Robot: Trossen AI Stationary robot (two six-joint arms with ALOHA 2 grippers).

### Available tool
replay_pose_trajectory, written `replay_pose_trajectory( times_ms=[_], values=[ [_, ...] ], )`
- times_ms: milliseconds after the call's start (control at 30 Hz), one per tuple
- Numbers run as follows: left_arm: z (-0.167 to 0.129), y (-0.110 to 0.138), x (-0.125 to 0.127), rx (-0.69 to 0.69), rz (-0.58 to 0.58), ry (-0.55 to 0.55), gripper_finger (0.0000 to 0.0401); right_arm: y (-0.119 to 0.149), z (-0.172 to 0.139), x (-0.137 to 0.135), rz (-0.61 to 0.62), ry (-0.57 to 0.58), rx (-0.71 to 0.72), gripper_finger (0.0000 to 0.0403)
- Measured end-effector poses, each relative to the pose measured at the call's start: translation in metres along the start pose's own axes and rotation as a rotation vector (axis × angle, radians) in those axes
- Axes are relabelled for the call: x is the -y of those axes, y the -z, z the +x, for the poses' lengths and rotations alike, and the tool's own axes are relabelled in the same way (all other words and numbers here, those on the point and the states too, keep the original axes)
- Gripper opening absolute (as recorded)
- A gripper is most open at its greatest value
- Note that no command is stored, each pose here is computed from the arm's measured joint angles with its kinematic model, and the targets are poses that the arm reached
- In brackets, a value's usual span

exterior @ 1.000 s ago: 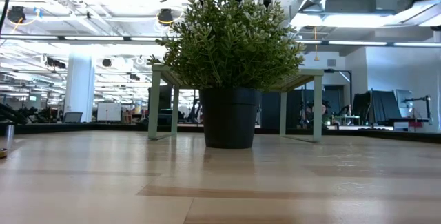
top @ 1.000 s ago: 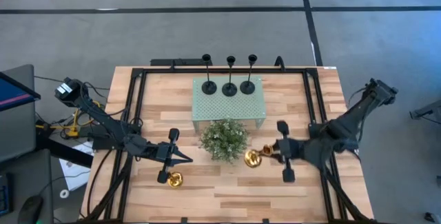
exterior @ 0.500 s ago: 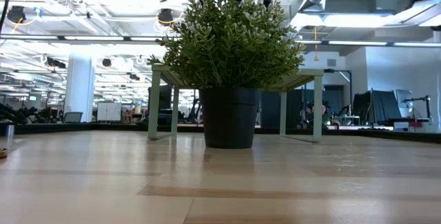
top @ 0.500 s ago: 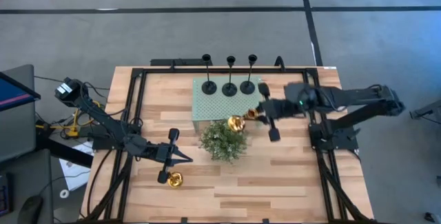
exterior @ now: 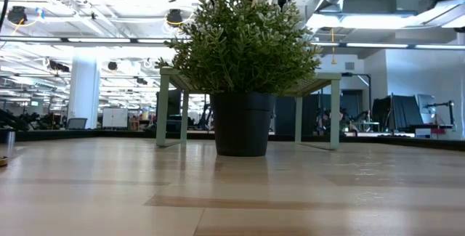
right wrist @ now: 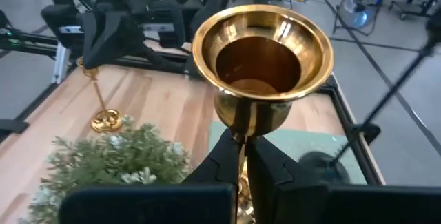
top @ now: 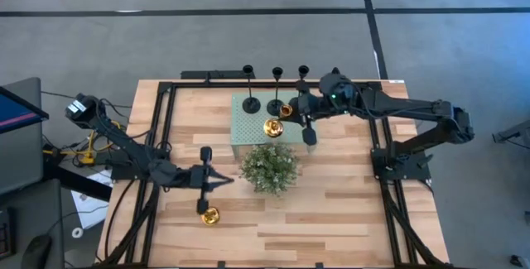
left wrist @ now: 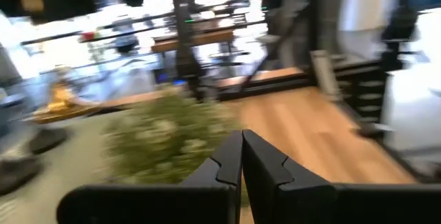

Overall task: Pick & Place candle stick holders
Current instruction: Put the right gold candle holder on the shelf

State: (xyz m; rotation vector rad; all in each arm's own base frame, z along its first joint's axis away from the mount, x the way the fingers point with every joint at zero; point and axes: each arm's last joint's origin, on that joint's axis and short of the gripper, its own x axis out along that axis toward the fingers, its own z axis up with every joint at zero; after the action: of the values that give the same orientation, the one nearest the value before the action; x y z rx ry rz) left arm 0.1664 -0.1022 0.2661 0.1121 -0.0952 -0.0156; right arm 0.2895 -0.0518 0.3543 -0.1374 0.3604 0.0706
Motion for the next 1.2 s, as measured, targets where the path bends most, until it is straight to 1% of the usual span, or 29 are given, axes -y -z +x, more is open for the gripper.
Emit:
replay_pose_trajectory(
  times_ms=[100,267,367,533,667,767,900,1033,1200],
  values=[
    [0.003,0.001,-0.007,-0.011,0.002,-0.079,0.0011,0.002,-0.005,0.010,0.018,0.035,-0.005,0.0000],
    [0.007,0.002,-0.016,-0.017,0.037,-0.131,0.0011,0.013,-0.016,0.024,0.107,0.080,-0.100,0.0000],
    [0.009,0.003,-0.020,-0.020,0.041,-0.158,0.0011,0.019,-0.018,0.027,0.130,0.084,-0.153,0.0000],
    [0.012,0.004,-0.027,-0.024,0.044,-0.194,0.0011,0.023,-0.017,0.027,0.166,0.081,-0.186,0.0000],
    [0.014,0.004,-0.030,-0.027,0.046,-0.213,0.0011,0.021,-0.016,0.020,0.179,0.059,-0.180,0.0000],
    [0.014,0.005,-0.032,-0.027,0.047,-0.221,0.0011,0.023,-0.016,0.016,0.218,0.053,-0.213,0.0000],
    [0.014,0.005,-0.032,-0.027,0.046,-0.221,0.0011,0.025,-0.016,0.015,0.223,0.162,-0.258,0.0000],
    [0.014,0.004,-0.032,-0.027,0.046,-0.221,0.0011,0.025,-0.015,0.014,0.260,0.264,-0.268,0.0000],
    [0.014,0.004,-0.032,-0.027,0.046,-0.220,0.0011,0.024,-0.013,0.008,0.284,0.272,-0.265,0.0000]
  ],
)
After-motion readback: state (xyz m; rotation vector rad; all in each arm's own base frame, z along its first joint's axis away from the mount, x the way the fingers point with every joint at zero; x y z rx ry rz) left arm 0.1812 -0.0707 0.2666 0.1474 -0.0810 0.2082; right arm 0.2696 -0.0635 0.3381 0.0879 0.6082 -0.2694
